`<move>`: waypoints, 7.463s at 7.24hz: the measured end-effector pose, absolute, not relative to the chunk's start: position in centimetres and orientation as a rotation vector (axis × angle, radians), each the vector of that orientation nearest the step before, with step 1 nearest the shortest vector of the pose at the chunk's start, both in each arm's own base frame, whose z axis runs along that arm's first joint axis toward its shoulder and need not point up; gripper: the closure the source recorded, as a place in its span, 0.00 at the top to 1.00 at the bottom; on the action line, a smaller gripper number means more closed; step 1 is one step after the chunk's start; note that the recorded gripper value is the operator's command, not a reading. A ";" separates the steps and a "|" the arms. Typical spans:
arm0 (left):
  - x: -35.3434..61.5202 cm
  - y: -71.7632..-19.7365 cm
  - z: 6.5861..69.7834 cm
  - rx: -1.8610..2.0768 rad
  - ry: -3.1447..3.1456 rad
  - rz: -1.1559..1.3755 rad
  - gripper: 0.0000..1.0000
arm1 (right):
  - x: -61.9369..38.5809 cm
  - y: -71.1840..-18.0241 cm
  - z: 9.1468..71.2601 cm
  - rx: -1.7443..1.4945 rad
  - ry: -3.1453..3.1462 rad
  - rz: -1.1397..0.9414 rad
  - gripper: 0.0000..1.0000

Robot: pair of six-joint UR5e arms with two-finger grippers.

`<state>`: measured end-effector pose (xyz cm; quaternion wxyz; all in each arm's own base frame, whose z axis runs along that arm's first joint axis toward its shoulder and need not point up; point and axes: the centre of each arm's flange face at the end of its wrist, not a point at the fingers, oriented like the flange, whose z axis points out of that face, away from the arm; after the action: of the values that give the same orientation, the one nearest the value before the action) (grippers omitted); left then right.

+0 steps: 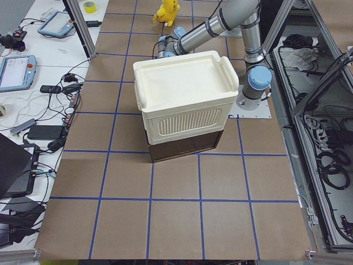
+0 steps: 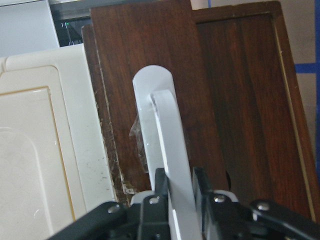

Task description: Pull drawer sideways

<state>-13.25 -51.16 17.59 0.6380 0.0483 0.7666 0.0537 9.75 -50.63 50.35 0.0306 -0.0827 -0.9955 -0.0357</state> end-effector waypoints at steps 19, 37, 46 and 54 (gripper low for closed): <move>-17.6 -52.8 18.2 0.141 1.804 0.101 0.18 | 9.7 -50.6 50.3 -0.255 -3.068 -0.110 1.00; -16.3 -49.9 52.3 0.550 2.963 -0.165 0.60 | 9.8 -50.6 50.4 -0.255 -3.068 -0.110 1.00; -12.5 -47.7 52.8 0.418 3.076 -0.224 1.00 | 9.7 -50.6 50.3 -0.255 -3.068 -0.110 1.00; -12.3 -47.2 53.0 -0.004 3.113 -0.228 1.00 | 9.7 -50.6 50.3 -0.255 -3.068 -0.111 1.00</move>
<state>-12.32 -47.20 52.97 0.0103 -0.0012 0.9973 -0.0729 9.74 -50.63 50.34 0.0306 -0.0828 -0.9954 -0.0360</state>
